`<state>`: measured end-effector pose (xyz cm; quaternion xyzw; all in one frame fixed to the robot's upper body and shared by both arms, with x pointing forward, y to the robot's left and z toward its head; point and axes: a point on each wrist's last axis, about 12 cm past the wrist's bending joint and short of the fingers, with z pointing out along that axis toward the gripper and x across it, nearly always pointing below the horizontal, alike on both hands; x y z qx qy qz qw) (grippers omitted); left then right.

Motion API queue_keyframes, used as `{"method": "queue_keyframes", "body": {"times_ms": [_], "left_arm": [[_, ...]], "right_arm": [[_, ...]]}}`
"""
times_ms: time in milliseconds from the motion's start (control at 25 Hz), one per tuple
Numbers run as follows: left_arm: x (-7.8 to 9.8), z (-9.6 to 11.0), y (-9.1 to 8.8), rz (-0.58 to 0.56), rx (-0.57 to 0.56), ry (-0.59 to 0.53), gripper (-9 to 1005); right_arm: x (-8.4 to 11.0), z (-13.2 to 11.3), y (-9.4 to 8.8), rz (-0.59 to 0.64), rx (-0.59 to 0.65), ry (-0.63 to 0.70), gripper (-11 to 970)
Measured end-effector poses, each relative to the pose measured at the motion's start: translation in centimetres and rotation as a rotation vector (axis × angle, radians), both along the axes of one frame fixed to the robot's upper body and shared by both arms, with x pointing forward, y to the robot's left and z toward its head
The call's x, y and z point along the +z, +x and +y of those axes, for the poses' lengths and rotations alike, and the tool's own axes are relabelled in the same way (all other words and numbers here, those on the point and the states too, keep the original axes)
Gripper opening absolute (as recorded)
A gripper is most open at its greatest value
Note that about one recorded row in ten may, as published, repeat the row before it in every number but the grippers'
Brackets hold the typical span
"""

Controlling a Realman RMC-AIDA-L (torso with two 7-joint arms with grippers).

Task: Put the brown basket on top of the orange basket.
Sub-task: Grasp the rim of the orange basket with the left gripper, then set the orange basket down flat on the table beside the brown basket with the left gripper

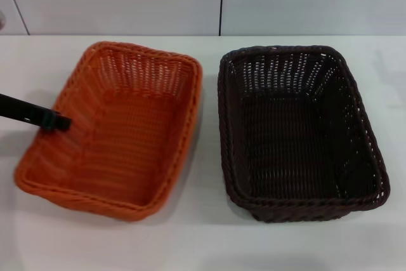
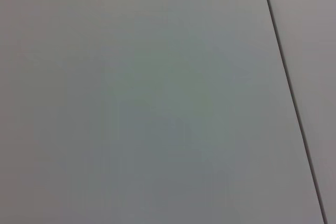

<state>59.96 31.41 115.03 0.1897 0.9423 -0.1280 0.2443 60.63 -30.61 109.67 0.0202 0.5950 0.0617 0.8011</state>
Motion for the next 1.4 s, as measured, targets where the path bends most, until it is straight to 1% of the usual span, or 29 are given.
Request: {"method": "queue_keyframes", "body": {"times_ms": [40,120,160,200,240,280,320,360,400,440,520,560,640,720,760,800,840,880,920,960,1000,1080,1160,1200,1240,1280,1320,1400], "left_arm": [[0.4,0.5,0.0,-0.019,-0.005,0.025,219],[0.4,0.5,0.0,-0.019,-0.005,0.025,218],[1.0,1.0,0.0,-0.044,-0.020,0.052,218],[2.2,1.6,0.0,-0.078,-0.071,0.095,217],[2.8,1.7,0.0,-0.092,-0.099,0.115,216],[2.8,1.7,0.0,-0.092,-0.099,0.115,216],[3.4,1.8,-0.1,-0.105,-0.129,0.137,215],[3.4,1.8,-0.1,-0.105,-0.129,0.137,215],[4.4,1.6,-0.1,-0.119,-0.214,0.178,214],[4.4,1.6,-0.1,-0.119,-0.214,0.178,214],[5.1,0.8,-0.2,-0.118,-0.323,0.202,210],[5.3,-0.4,0.0,-0.119,-0.416,0.207,206],[5.1,-1.5,0.2,-0.120,-0.468,0.208,199],[4.6,-3.2,0.4,-0.121,-0.528,0.207,195],[4.1,-4.6,0.7,-0.120,-0.563,0.213,193],[3.9,-5.2,0.8,-0.119,-0.579,0.217,191],[3.9,-5.2,0.8,-0.119,-0.579,0.217,188],[3.6,-5.9,0.9,-0.120,-0.596,0.220,186],[3.6,-5.9,0.9,-0.120,-0.596,0.220,184],[3.4,-6.6,1.1,-0.121,-0.614,0.223,182],[2.8,-8.0,1.3,-0.120,-0.646,0.204,180],[2.6,-8.7,1.2,-0.117,-0.668,0.189,181],[2.6,-8.7,1.2,-0.117,-0.668,0.189,183],[2.5,-9.1,1.2,-0.116,-0.682,0.177,183],[2.5,-9.1,1.2,-0.116,-0.682,0.177,184],[2.4,-10.4,1.0,-0.122,-0.723,0.142,185],[2.3,-10.8,0.9,-0.125,-0.735,0.132,185],[2.3,-10.8,0.9,-0.125,-0.735,0.132,186]], "right_arm": [[0.0,0.0,0.0,0.000,0.000,0.000,745],[0.0,0.0,0.0,-0.001,0.001,0.000,745],[0.0,0.1,0.1,-0.001,0.003,-0.001,745],[0.0,0.1,0.1,-0.001,0.003,-0.001,745],[0.0,0.1,0.1,-0.001,0.005,-0.002,745],[0.1,0.1,0.1,-0.001,0.007,-0.003,745],[0.1,0.2,0.1,-0.001,0.008,-0.004,745],[0.0,0.1,0.1,0.000,0.008,-0.004,745],[0.0,0.1,0.1,0.000,0.008,-0.004,745],[0.0,0.1,0.0,0.001,0.007,-0.004,745],[-0.1,0.0,-0.1,0.003,0.003,-0.003,745],[-0.2,-0.1,-0.2,0.004,0.000,0.000,745],[-0.2,-0.1,-0.3,0.004,0.000,0.002,745],[-0.3,-0.2,-0.4,0.005,-0.003,0.005,745],[-0.4,-0.3,-0.5,0.008,-0.007,0.006,745],[-0.4,-0.3,-0.5,0.008,-0.007,0.006,745],[-0.5,-0.3,-0.5,0.009,-0.008,0.006,745],[-0.5,-0.3,-0.6,0.009,-0.009,0.006,745],[-0.5,-0.4,-0.6,0.010,-0.010,0.006,745],[-0.6,-0.4,-0.7,0.011,-0.011,0.005,745],[-0.6,-0.5,-0.8,0.013,-0.013,0.005,745],[-0.7,-0.6,-0.9,0.014,-0.016,0.005,745],[-0.7,-0.8,-0.9,0.013,-0.019,0.003,745],[-0.7,-0.8,-0.9,0.013,-0.019,0.003,745],[-0.7,-0.8,-0.9,0.012,-0.020,0.002,745],[-0.6,-0.9,-0.9,0.009,-0.020,0.001,745],[-0.6,-0.9,-0.9,0.006,-0.021,0.000,745],[-0.5,-1.0,-0.9,0.004,-0.021,-0.003,745]]}}
